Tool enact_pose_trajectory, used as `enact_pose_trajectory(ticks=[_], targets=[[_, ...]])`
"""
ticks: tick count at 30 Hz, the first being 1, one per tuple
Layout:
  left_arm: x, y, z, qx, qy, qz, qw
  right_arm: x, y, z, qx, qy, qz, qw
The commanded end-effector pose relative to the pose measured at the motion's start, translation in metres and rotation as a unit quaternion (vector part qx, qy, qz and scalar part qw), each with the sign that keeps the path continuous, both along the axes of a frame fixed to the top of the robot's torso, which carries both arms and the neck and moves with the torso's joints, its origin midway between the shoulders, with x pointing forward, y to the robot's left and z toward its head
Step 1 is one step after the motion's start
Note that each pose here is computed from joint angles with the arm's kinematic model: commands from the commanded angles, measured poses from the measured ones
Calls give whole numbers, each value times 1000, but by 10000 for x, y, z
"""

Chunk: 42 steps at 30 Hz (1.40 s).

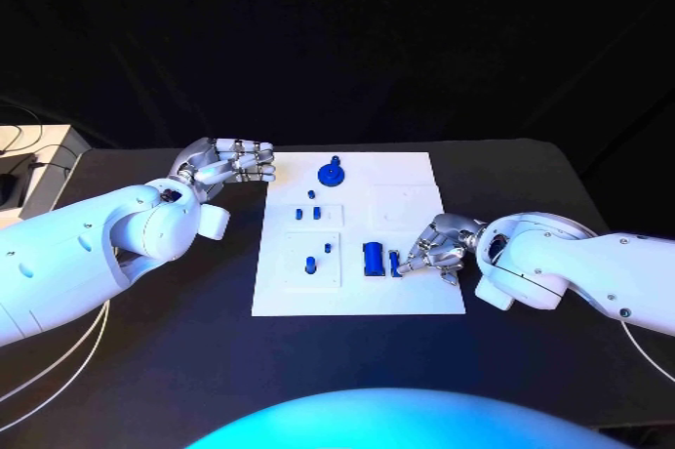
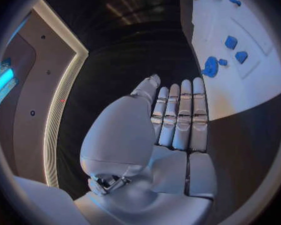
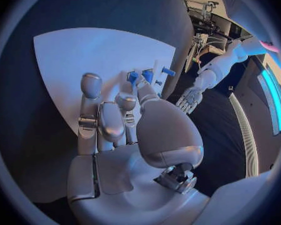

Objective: Assemble the parts on the task board

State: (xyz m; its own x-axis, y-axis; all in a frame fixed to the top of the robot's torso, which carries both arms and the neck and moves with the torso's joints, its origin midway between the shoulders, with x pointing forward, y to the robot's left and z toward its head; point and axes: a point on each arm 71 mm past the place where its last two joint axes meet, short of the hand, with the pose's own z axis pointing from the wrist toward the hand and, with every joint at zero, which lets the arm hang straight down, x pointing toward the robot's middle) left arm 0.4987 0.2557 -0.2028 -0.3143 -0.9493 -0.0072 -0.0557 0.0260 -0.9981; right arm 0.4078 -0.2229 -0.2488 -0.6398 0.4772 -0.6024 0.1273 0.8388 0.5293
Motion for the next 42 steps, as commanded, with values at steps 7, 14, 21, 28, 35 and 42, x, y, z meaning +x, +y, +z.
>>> enact_pose_trajectory(ticks=[7, 14, 21, 28, 35, 42], targets=[[-2, -14, 7, -4, -2, -4, 1000, -39, 16, -34, -6, -1, 14, 1000], [-3, -5, 7, -4, -2, -3, 1000, -45, 44, -73, -8, 0, 11, 1000], [-4, -4, 8, -4, -2, -3, 1000, 9, 27, -101, -15, -7, 0, 1000], [-4, 6, 7, -3, -2, -2, 1000, 45, 29, -119, -17, -8, -4, 1000], [-3, 0, 6, -3, -2, -3, 1000, 67, 37, -145, -21, 0, 1, 1000], [-1, 0, 4, -3, -2, -3, 1000, 55, 52, -172, -25, 12, 11, 1000]])
